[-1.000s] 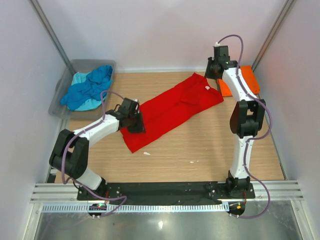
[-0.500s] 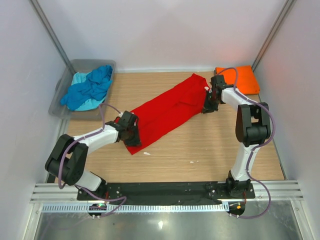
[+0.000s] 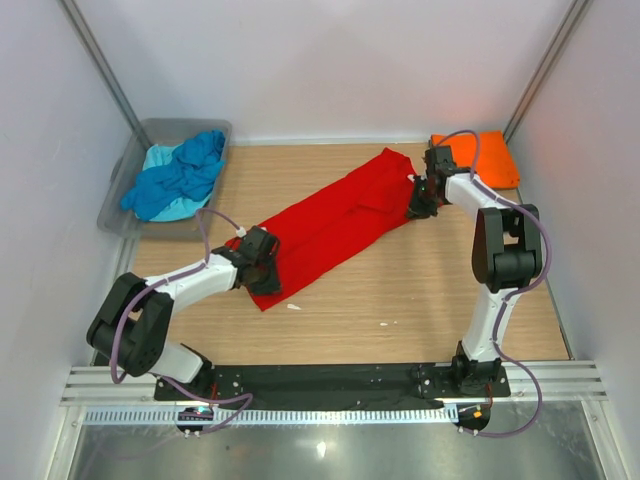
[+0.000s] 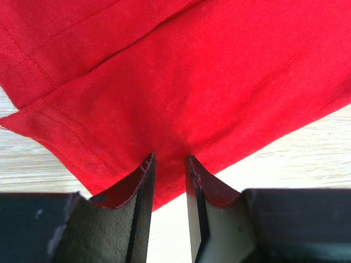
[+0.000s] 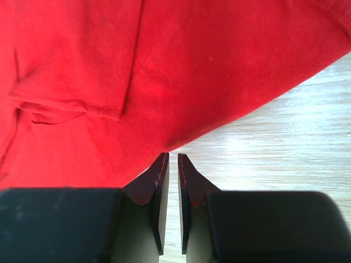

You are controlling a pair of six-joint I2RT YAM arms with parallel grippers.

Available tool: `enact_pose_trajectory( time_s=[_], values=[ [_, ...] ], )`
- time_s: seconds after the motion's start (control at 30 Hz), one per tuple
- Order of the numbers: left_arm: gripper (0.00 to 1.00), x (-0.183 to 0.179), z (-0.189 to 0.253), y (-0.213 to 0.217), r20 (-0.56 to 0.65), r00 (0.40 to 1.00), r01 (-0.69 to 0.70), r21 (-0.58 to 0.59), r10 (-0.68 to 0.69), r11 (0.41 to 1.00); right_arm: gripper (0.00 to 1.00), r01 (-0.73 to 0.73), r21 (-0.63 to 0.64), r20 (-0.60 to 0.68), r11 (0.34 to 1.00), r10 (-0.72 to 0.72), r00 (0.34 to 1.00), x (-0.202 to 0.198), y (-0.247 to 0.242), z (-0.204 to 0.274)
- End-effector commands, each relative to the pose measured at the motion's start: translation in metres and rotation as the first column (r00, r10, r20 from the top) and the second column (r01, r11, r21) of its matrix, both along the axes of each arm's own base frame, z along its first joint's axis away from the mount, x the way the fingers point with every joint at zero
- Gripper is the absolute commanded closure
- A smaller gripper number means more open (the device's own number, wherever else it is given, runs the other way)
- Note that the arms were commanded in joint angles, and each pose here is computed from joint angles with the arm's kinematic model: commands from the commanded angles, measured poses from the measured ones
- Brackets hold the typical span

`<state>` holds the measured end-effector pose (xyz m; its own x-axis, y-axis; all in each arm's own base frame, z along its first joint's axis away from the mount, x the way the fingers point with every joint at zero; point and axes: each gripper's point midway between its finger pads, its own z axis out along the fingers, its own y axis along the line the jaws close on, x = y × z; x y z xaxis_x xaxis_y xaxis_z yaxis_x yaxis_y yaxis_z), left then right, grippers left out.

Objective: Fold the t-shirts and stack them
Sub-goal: Fold the tshirt

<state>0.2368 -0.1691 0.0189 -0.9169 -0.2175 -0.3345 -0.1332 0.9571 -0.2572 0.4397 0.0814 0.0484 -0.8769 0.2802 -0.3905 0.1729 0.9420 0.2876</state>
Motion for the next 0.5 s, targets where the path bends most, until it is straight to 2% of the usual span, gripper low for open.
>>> enact_pose_trajectory(
  time_s=[0.0,0.3,0.47],
  values=[
    [0.7,-0.017,-0.01,0.016,-0.046,0.999,-0.014,0.074,0.018,0.997,0.82,0.009,0.028,0.101,1.0,-0.012,0.995,0.026,0.004,0.033],
    [0.7,-0.019,-0.016,0.018,-0.057,0.998,-0.008,0.096,0.014,0.995,0.83,0.044,-0.053,0.045,0.998,-0.042,0.998,0.03,-0.015,0.002],
    [0.71,-0.02,-0.017,0.025,-0.056,0.998,-0.027,0.126,0.034,0.992,0.83,0.086,-0.125,-0.004,0.988,-0.087,0.996,0.026,-0.043,-0.021]
  ],
)
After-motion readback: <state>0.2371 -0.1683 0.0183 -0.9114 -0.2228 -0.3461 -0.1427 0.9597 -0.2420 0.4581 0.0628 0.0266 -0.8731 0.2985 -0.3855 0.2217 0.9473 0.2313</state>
